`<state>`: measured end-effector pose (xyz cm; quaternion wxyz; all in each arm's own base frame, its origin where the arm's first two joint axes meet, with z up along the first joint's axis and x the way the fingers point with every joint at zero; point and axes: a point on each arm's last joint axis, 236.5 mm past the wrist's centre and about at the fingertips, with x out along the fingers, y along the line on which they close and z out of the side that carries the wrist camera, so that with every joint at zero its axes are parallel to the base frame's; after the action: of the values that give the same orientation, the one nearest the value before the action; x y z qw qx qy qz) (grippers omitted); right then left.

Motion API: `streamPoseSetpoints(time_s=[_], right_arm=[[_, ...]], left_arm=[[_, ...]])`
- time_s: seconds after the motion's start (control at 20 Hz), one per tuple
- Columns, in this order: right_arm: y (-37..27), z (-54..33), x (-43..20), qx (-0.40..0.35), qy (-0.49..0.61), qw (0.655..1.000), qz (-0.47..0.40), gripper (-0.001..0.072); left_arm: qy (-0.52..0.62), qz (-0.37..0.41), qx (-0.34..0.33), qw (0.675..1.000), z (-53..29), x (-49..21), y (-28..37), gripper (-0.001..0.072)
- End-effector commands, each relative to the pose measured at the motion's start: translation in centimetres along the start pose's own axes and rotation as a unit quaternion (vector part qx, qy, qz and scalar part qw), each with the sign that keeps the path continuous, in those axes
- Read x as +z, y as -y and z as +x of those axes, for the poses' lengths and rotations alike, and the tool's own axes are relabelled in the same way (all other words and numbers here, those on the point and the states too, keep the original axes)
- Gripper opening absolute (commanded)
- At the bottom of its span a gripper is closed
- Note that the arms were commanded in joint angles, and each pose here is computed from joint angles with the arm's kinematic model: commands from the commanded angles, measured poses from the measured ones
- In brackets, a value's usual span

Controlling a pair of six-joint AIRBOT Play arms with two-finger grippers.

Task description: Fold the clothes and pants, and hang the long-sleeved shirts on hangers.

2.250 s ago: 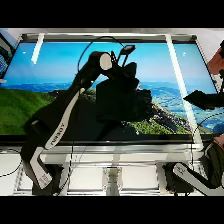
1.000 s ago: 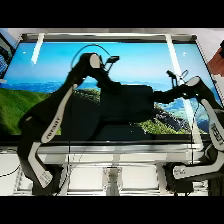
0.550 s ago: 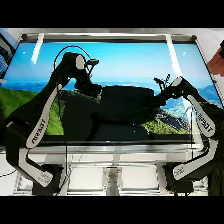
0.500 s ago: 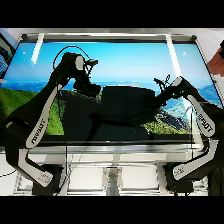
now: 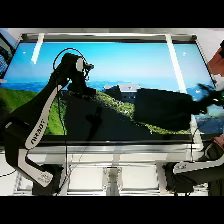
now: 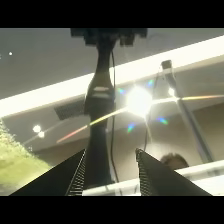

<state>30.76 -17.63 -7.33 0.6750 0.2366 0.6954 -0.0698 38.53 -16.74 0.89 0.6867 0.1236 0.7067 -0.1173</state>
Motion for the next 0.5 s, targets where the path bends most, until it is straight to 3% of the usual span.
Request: streamPoseSetpoints(time_s=[0.0,0.1,0.25,0.3,0.45], right_arm=[[9.1,-2.6,-3.2,-0.012,0.013,0.989,0.148,0.0215],[12.4,-3.2,-5.9,-0.014,-0.002,0.98,0.201,0.0291],[13.7,-5.4,-6.9,0.008,0.034,0.966,0.257,0.0672],[13.2,-6.7,-6.2,0.015,0.065,0.964,0.258,0.0702],[7.9,-11.2,-3.2,0.063,0.151,0.962,0.22,0.0692]], left_arm=[[-0.009,0.0,0.005,1.0,0.0,-0.4,-0.2,0.0341],[-0.009,0.0,0.005,1.0,0.0,-0.4,-0.2,0.0342],[-0.009,0.0,0.005,1.0,0.0,-0.4,-0.2,0.0342],[-0.008,0.0,0.005,1.0,0.0,-0.4,-0.2,0.0341],[-0.008,0.0,0.005,1.0,0.0,-0.4,-0.2,0.0341]])
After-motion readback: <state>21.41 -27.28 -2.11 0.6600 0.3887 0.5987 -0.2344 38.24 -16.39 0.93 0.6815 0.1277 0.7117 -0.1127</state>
